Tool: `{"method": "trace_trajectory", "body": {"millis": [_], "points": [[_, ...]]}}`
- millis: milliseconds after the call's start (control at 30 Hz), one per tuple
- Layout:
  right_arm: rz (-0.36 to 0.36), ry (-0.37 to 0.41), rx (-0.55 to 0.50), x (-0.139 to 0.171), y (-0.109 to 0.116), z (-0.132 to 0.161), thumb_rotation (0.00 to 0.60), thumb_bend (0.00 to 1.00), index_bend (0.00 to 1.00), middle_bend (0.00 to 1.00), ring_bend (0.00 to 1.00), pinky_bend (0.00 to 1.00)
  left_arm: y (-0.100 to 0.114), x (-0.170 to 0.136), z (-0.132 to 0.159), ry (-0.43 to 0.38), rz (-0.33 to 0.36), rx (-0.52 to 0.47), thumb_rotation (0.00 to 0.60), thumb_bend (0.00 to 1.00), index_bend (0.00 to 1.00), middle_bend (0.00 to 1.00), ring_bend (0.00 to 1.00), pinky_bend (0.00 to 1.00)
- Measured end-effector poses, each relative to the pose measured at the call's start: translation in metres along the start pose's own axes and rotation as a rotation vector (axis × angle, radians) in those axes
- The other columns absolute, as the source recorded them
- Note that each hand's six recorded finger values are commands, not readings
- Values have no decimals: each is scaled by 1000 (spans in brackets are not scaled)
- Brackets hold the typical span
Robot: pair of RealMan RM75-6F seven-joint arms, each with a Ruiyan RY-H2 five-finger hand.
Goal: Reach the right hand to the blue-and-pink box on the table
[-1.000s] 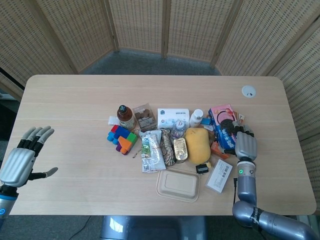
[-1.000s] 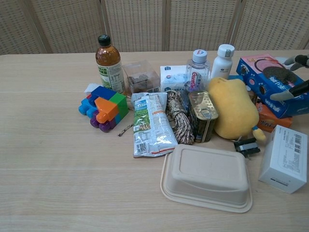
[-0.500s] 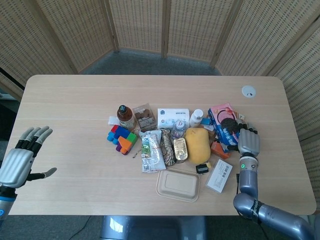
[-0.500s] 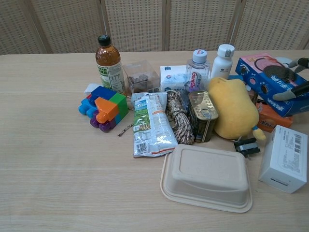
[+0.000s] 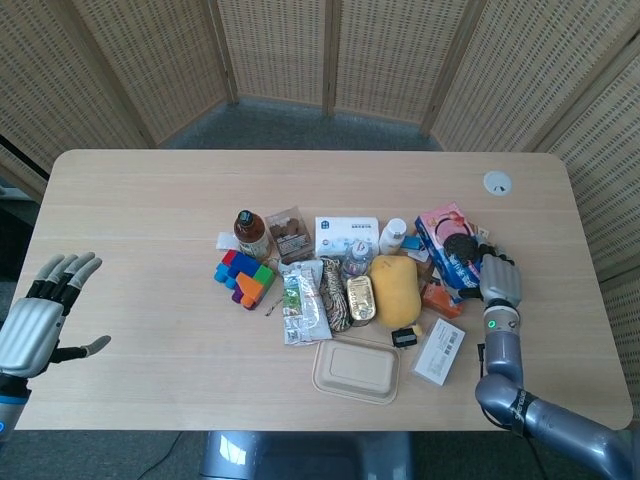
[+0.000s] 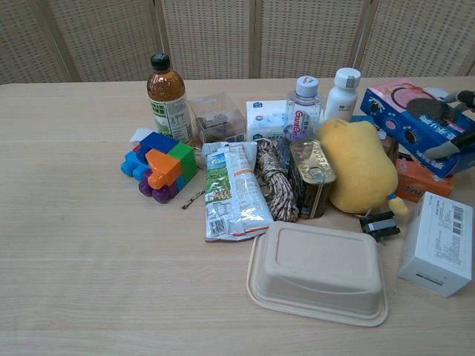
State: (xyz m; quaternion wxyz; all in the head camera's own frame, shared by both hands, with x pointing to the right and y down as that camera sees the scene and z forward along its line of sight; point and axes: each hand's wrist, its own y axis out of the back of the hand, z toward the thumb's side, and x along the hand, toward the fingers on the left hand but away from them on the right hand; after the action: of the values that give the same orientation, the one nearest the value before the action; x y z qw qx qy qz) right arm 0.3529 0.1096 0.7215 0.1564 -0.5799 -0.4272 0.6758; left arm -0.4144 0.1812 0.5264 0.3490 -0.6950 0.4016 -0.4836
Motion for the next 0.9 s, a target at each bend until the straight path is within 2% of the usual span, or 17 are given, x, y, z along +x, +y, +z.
{"method": "trace_trajectory", "body": {"millis": [67,100,200,533,900], "points": [[-16,7,-23,0,4,0,600,1,0,0,550,650,0,1,0,-2,0,1,600,131,0,0,0,0],[-23,11,-34,0,6,-1,600,1,0,0,603,673,0,1,1,-3,0,2,600,131,0,0,0,0],[-50,19,-66,0,14,-3,600,1,0,0,646,686,-1,2,2,-5,-4,3,600,131,0,0,0,0],[-121,46,-148,8,47,-7,600,2,0,0,663,685,-2,4,2,-3,-9,8,600,131,0,0,0,0],[-204,153,-314,32,106,11,600,3,0,0,662,685,-3,1,3,-3,-9,9,600,132,0,0,0,0]]}}
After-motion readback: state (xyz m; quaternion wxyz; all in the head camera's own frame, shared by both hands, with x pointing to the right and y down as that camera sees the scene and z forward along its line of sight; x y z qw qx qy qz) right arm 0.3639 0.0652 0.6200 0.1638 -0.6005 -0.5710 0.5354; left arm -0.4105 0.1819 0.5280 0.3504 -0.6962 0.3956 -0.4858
